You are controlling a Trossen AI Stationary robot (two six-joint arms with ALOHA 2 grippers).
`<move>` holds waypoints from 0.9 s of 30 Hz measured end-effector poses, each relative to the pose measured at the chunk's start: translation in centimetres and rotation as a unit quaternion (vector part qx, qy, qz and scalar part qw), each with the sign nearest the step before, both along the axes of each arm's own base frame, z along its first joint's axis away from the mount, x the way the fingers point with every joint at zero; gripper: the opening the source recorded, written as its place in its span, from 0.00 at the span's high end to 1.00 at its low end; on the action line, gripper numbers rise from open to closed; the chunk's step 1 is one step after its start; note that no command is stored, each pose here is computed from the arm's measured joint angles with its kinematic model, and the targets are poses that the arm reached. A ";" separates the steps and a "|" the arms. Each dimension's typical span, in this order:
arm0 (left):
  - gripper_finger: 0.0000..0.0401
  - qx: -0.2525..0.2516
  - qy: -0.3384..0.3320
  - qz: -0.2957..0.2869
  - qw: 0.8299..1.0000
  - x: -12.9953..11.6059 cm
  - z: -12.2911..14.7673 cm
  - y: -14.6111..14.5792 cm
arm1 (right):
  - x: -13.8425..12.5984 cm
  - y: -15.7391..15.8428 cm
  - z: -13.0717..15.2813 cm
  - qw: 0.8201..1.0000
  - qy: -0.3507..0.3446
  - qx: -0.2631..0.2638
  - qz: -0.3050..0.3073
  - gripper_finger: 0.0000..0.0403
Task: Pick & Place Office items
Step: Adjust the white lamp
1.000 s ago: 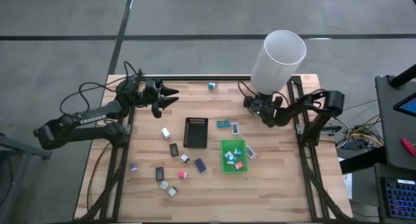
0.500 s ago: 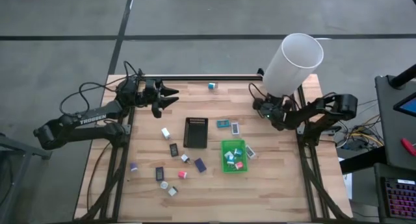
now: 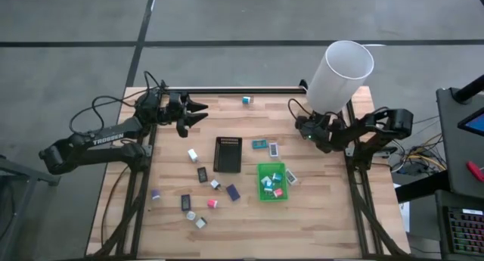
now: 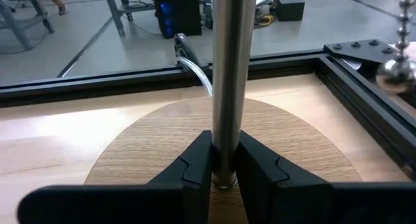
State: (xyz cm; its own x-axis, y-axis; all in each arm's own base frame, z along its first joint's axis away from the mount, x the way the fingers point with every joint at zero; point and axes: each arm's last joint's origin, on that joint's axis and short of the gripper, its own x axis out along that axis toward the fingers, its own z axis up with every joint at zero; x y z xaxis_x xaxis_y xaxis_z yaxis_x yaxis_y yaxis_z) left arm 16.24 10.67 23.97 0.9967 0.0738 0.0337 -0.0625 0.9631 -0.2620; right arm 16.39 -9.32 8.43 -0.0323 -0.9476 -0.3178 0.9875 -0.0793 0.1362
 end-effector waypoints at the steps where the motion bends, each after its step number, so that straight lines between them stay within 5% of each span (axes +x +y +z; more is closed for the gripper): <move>1: 0.53 0.000 0.000 0.000 1.000 0.0 0.0 0.0 | 0.0 0.0 0.0 1.000 0.000 0.000 0.000 0.86; 27: 0.53 0.000 0.000 0.000 1.000 0.0 0.0 0.0 | 0.4 0.4 0.5 0.998 -0.030 0.024 0.048 0.69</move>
